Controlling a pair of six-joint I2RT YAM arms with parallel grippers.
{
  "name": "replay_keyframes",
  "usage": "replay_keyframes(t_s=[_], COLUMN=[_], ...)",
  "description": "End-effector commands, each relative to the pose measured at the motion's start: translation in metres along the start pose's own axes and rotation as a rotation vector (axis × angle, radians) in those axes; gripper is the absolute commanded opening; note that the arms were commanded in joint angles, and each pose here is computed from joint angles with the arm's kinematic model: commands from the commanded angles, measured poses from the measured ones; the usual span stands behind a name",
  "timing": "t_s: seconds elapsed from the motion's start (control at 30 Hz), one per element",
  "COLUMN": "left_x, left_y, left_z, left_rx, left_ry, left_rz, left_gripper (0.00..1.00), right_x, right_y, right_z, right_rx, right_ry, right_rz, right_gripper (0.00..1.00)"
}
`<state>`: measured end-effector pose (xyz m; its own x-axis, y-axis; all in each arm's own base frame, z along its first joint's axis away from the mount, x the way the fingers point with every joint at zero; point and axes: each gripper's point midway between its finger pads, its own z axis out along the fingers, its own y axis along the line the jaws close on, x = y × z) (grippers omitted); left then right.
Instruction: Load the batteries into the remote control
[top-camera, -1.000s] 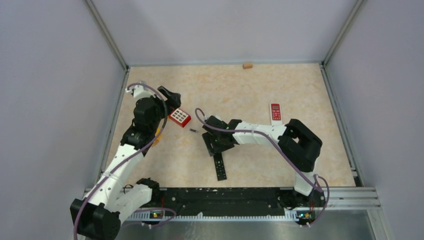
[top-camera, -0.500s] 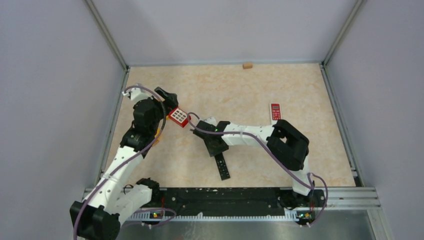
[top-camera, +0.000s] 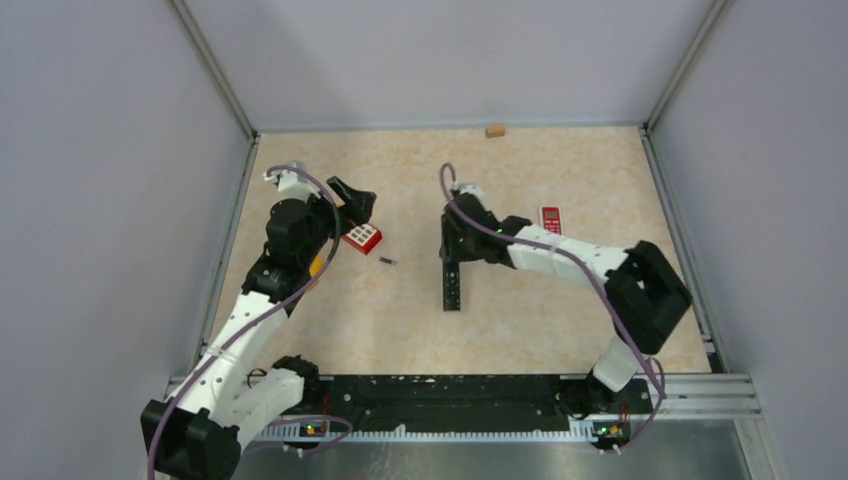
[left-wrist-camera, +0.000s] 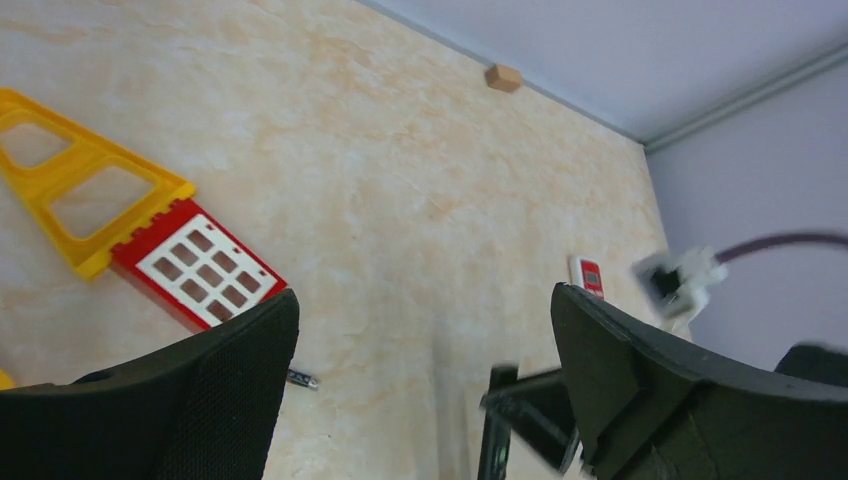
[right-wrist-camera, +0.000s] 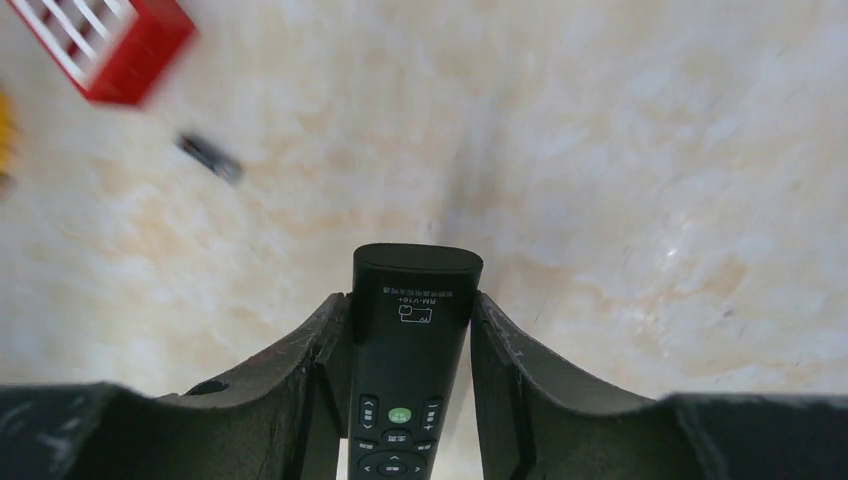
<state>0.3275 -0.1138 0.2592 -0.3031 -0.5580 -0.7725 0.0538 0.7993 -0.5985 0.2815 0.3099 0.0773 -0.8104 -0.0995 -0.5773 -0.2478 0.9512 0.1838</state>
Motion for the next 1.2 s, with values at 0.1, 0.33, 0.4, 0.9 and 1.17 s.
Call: replay_keyframes(t_s=[0.1, 0.33, 0.4, 0.9, 1.17], left_x=[0.03, 0.064, 0.071, 0.099, 0.094], left_y=[-0.055, -0.092, -0.104, -0.149, -0.157], left_z=[0.005, 0.004, 0.001, -0.03, -0.038], left_rx=[0.355, 0.631, 0.714, 0.992, 1.059], left_ry=[0.14, 0.341, 0.4, 0.649, 0.651], left_rz=[0.019, -0.013, -0.044, -0.223, -0.224], left_gripper=[0.99, 0.99, 0.99, 0.77, 0.25], right_x=[-0.131, -0.159, -0.16, -0.169, -0.17], right_y=[0.007, 0.012, 0.018, 0.043, 0.042], right_z=[-0.063, -0.102, -0.112, -0.164, -0.166], right_rx=[-0.428, -0.727, -0.822, -1.215, -1.236], right_ry=[-0.393, -0.484, -0.49, -0.548, -0.581], right_rz=[0.212, 0.28, 0.287, 0.283, 0.287], right_gripper=[0.28, 0.28, 0.28, 0.28, 0.32])
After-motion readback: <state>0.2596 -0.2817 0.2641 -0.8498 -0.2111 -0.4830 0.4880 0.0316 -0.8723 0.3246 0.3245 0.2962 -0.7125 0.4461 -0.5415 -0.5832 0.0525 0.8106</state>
